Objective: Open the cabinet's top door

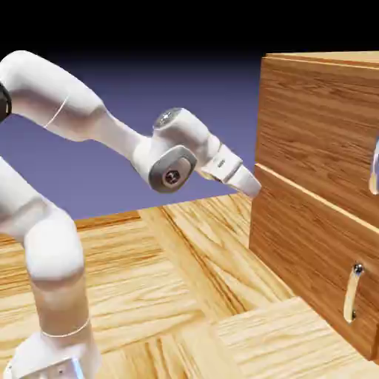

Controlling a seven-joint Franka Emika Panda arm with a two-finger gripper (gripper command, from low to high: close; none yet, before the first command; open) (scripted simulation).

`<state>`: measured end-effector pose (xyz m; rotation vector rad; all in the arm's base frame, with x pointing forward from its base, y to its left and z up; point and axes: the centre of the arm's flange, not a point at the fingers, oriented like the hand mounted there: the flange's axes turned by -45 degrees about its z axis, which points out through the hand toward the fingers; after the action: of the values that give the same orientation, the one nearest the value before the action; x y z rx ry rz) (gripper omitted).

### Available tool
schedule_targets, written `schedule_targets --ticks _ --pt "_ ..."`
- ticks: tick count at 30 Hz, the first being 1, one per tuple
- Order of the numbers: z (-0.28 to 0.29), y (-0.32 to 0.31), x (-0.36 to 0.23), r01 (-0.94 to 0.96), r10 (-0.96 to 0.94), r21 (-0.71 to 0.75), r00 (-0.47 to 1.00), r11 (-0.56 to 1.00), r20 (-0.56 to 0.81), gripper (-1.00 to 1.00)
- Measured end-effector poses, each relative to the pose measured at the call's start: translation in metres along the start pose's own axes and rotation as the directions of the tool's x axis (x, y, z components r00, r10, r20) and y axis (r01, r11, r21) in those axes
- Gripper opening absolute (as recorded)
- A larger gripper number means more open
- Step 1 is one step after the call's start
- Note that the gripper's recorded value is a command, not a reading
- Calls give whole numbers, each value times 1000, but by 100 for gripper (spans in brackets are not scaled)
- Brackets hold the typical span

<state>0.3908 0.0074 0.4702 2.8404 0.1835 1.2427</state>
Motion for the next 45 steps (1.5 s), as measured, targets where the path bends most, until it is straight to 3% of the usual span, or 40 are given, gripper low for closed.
schedule_targets --ticks 9,20,33,45 --pt "-57 -3 62 476 -482 -79 856 876 -185 0" --pt "-120 19 108 805 -877 -349 424 480 -227 0" --pt "-150 81 127 796 -993 -593 -109 -120 55 0" --pt "-115 155 120 577 -779 -523 -451 -627 436 0"
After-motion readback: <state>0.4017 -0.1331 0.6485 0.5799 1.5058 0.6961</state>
